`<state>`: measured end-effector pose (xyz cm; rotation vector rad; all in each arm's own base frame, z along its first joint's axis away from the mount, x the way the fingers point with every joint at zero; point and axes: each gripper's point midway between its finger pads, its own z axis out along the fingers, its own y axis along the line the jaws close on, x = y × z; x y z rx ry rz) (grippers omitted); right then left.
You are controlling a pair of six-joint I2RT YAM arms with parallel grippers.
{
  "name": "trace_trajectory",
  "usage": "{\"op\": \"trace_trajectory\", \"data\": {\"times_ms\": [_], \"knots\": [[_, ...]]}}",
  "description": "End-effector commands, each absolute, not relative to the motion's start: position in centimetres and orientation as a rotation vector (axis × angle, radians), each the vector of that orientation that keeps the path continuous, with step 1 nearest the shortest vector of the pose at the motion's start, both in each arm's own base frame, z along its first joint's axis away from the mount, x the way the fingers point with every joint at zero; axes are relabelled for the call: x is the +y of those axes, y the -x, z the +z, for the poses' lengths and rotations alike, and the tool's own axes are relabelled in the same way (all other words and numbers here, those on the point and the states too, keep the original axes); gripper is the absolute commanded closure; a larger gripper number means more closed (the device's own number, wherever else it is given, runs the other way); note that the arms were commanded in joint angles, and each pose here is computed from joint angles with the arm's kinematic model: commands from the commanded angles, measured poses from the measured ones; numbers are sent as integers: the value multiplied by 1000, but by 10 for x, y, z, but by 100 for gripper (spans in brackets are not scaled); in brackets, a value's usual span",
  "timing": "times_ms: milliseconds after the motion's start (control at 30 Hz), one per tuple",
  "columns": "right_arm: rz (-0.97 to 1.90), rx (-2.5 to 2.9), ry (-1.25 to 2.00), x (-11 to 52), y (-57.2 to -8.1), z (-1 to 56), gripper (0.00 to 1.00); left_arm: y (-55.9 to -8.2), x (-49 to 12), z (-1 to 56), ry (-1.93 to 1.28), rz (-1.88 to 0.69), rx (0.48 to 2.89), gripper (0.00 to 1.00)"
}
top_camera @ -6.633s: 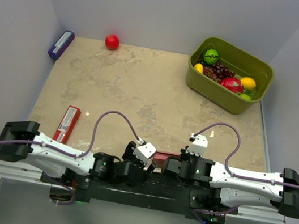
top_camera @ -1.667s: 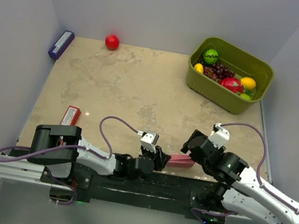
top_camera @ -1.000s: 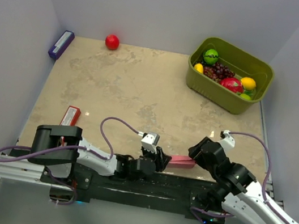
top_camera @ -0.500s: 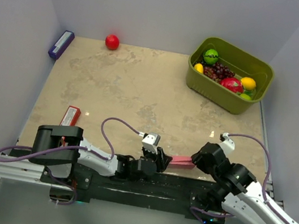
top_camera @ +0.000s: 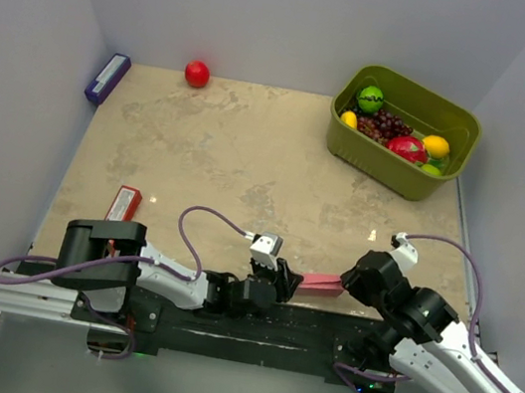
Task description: Fold the paper box
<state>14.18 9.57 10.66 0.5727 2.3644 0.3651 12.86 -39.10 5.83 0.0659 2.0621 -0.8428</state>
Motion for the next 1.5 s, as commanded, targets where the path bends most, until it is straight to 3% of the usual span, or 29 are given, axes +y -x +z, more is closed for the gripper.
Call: {"op": "trace_trajectory", "data": {"times_ms": [0,633,867,1100,1467], "knots": [[367,2367,-569,96,-142,111,66,-83,-249,-83,-614,-110,2443,83],[313,2397,-551,96,-143,103,66,-85,-248,-80,-606,-108,2434,83],[290,2437,-525,98,-141,100,71,-84,-244,-78,-617,-87,2443,83],[241,2541,-451,106,-135,89,87,-82,-242,-80,-623,-79,2456,83],[124,2664,-365,106,-126,86,88,-80,-241,-77,-651,-101,2456,83]]}}
